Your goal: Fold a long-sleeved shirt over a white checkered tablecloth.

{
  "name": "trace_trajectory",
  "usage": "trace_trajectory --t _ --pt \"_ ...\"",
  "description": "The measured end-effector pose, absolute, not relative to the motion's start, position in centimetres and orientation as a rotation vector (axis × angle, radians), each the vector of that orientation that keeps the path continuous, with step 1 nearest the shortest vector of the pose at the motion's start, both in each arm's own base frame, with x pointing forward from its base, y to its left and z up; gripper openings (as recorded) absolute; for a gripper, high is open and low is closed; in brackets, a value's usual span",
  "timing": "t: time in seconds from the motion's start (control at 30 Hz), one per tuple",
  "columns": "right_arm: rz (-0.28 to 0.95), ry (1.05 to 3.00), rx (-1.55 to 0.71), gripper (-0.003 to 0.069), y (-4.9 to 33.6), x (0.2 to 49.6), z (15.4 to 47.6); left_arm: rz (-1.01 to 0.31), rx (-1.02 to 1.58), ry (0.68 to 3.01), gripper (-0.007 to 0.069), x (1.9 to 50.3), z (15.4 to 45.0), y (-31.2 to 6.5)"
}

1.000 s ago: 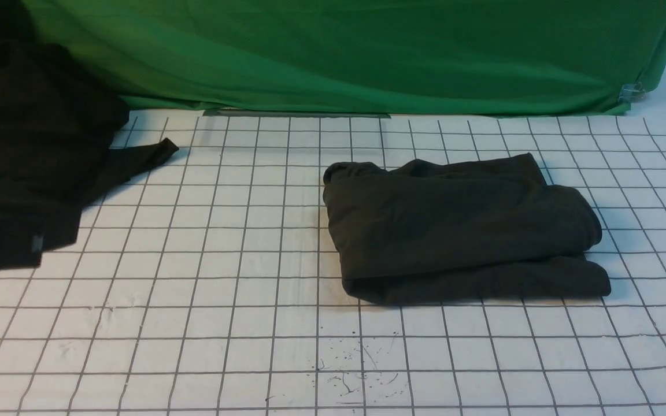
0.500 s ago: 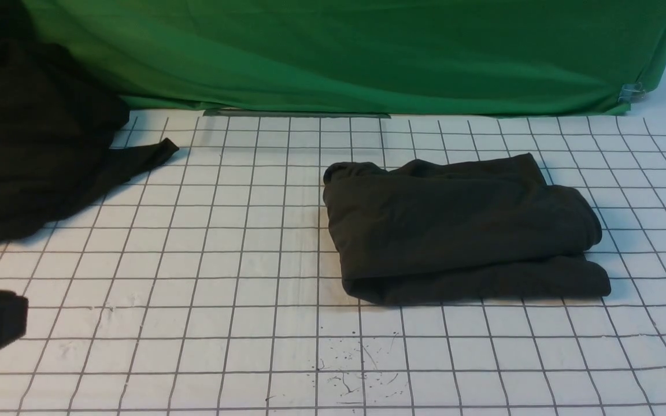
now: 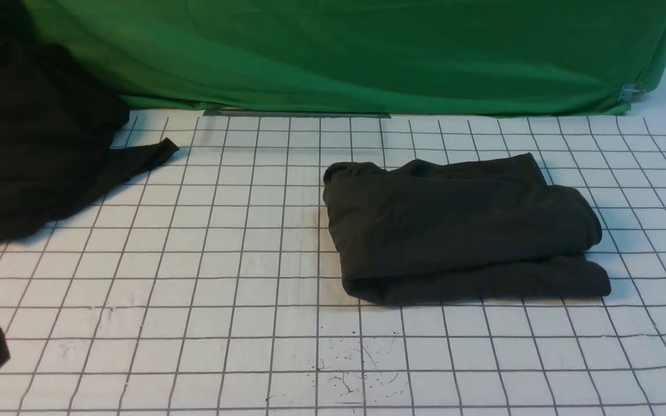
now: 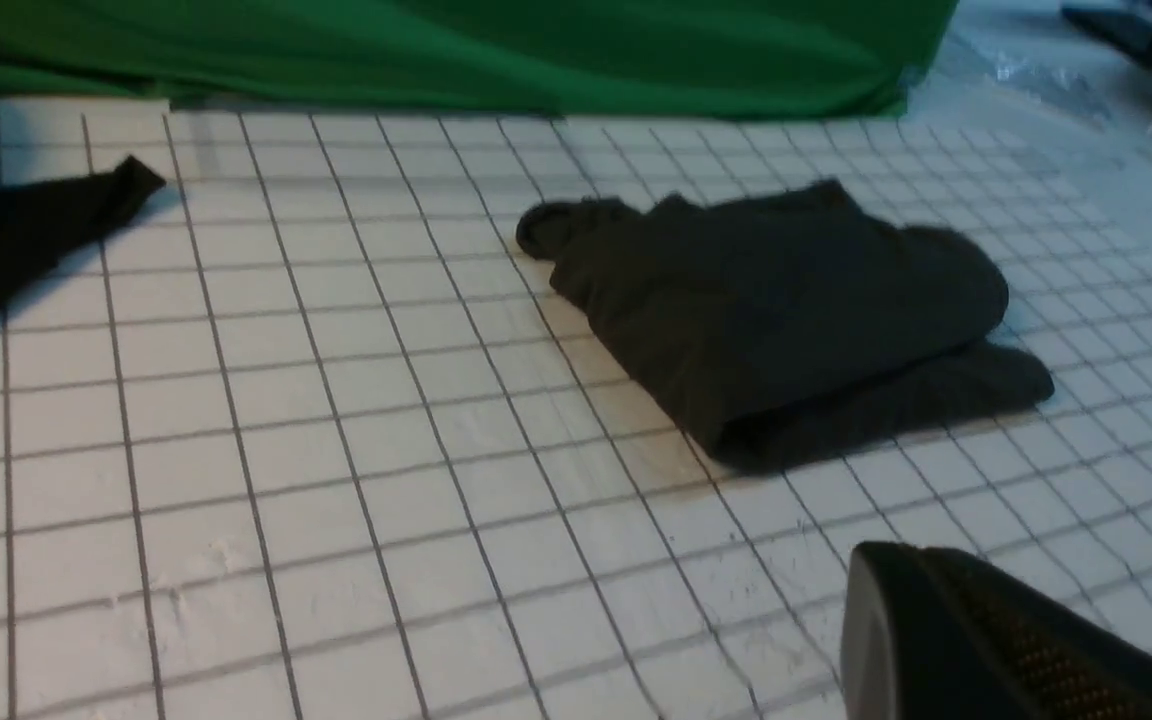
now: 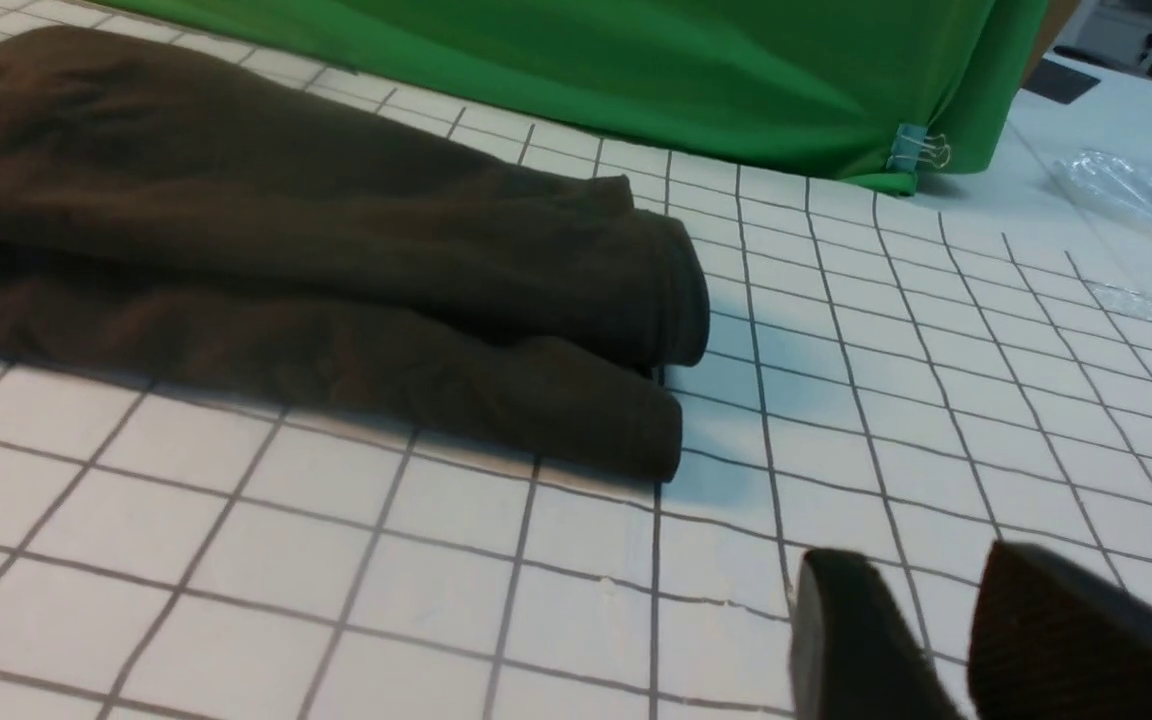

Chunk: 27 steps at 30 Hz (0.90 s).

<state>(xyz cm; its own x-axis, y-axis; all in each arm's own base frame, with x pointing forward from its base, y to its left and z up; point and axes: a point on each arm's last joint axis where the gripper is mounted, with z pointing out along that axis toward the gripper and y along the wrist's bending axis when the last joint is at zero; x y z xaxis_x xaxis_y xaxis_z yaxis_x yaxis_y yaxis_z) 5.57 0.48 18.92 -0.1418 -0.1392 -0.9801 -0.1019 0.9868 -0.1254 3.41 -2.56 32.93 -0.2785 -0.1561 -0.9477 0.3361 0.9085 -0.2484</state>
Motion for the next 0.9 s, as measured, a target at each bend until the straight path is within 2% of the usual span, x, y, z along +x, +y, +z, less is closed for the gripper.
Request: trace_trajectory --t 0.27,0.43,0.67,0.9 --pt "-0.033 1.718 -0.183 0.0208 0.5 5.6 18.9 -0.417 -0.009 1.582 0.0006 6.6 29.7 -1.9" --pt "-0.033 1.719 -0.183 0.0218 0.5 5.6 18.9 -0.365 0.006 1.637 0.0006 7.3 27.2 -1.9" --pt "-0.033 1.719 -0.183 0.0231 0.5 5.6 18.9 -0.255 0.078 1.627 0.0006 7.6 25.9 -1.7" --pt "-0.034 1.719 -0.183 0.0237 0.5 5.6 18.9 -0.189 -0.051 1.535 0.0006 7.6 23.6 -0.6"
